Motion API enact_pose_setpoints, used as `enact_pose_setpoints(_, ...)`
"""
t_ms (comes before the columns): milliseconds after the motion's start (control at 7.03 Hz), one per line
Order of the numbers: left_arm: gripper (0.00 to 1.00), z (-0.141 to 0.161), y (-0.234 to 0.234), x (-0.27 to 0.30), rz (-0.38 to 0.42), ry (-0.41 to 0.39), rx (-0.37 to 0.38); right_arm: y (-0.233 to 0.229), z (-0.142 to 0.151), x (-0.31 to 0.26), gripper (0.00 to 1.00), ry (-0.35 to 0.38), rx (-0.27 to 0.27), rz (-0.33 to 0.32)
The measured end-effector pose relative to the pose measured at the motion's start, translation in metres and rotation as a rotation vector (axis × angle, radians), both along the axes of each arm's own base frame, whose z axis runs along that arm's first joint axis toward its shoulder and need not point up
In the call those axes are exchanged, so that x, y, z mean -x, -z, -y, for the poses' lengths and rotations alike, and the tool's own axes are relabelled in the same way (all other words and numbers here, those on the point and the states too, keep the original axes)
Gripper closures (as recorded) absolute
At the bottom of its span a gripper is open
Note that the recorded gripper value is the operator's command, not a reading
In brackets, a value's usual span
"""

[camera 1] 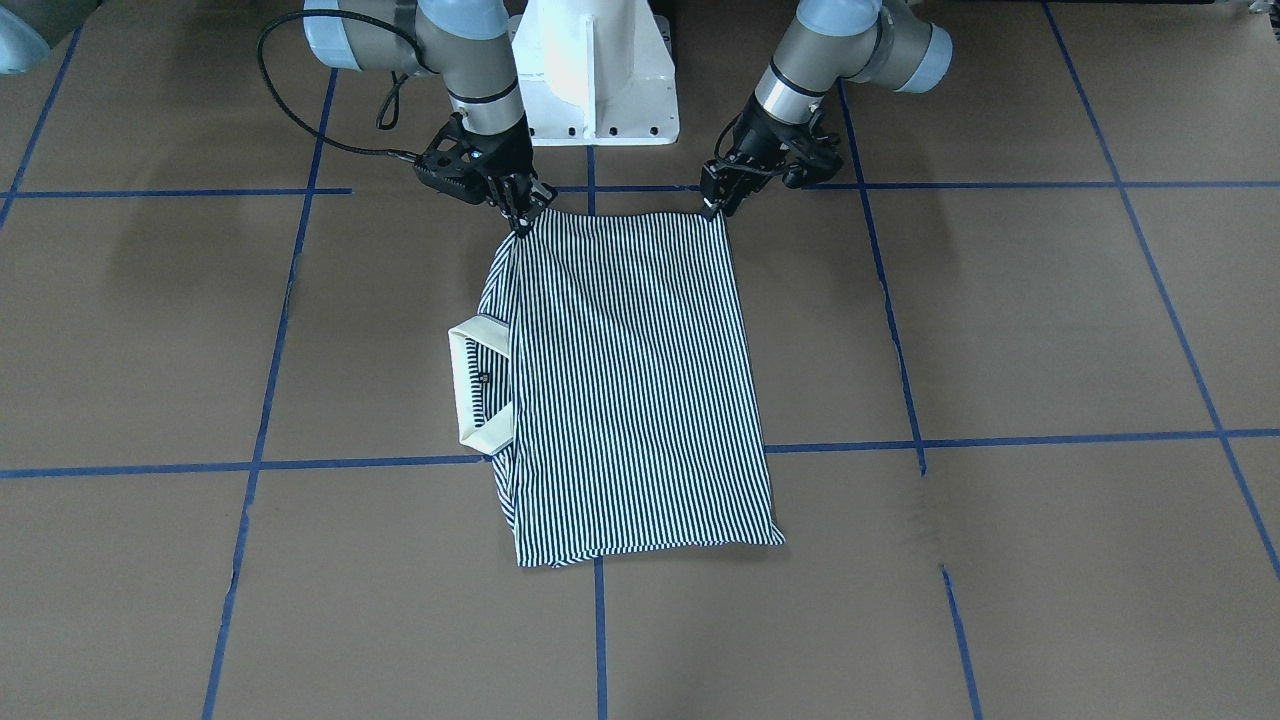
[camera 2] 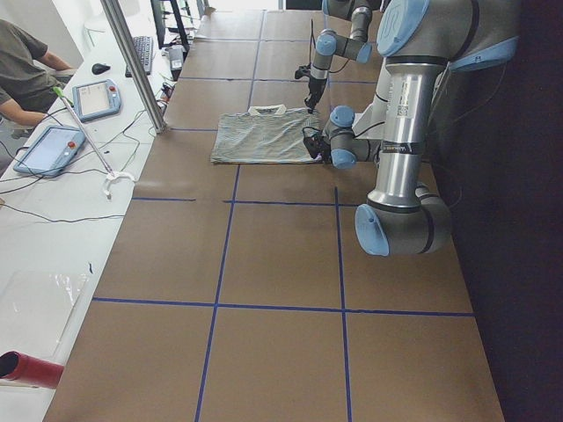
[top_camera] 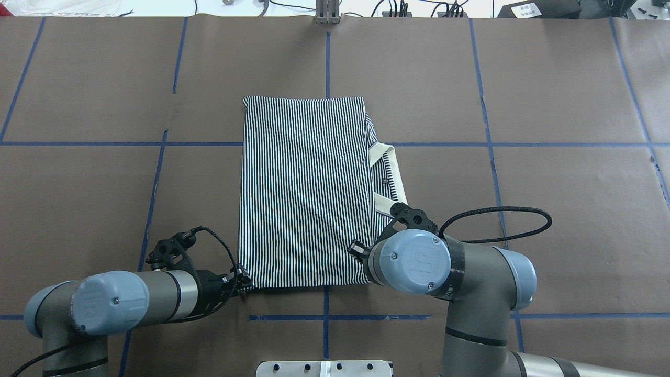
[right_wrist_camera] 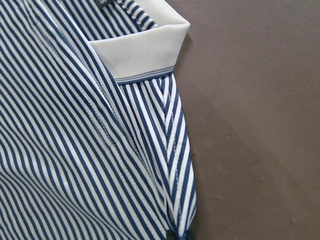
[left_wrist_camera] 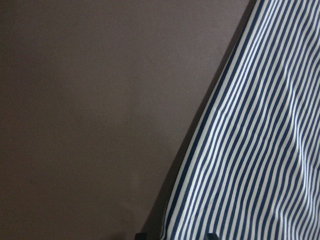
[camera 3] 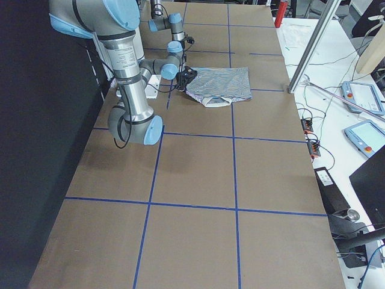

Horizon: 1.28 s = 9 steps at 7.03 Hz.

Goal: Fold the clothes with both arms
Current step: 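Lower the left gripper to the shirt's near corner opposite the right gripper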

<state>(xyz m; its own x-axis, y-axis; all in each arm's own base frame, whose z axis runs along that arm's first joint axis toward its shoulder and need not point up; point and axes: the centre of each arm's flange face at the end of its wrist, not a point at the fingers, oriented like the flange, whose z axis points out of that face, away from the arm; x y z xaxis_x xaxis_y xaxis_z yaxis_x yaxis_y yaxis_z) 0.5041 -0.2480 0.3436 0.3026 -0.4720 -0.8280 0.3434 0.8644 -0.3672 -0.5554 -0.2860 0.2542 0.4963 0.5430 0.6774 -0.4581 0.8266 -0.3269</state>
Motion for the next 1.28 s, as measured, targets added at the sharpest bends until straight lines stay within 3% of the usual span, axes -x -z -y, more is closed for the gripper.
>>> enact_pose_setpoints(711, 1.00, -0.001, 0.013, 0.009, -0.026, 0.002, -0.005, 0.001, -0.007, 0.000, 1.00, 0.008, 0.000, 0.005)
enact_pose_setpoints(1138, 1.00, -0.006, 0.101, 0.063, -0.087, 0.001, -0.016, 0.032, -0.020, -0.050, 1.00, -0.037, 0.027, 0.067)
enact_pose_setpoints(1280, 1.00, 0.019, 0.131, 0.077, -0.092, 0.025, -0.017, 0.041, -0.001, -0.069, 1.00, -0.077, 0.028, 0.075)
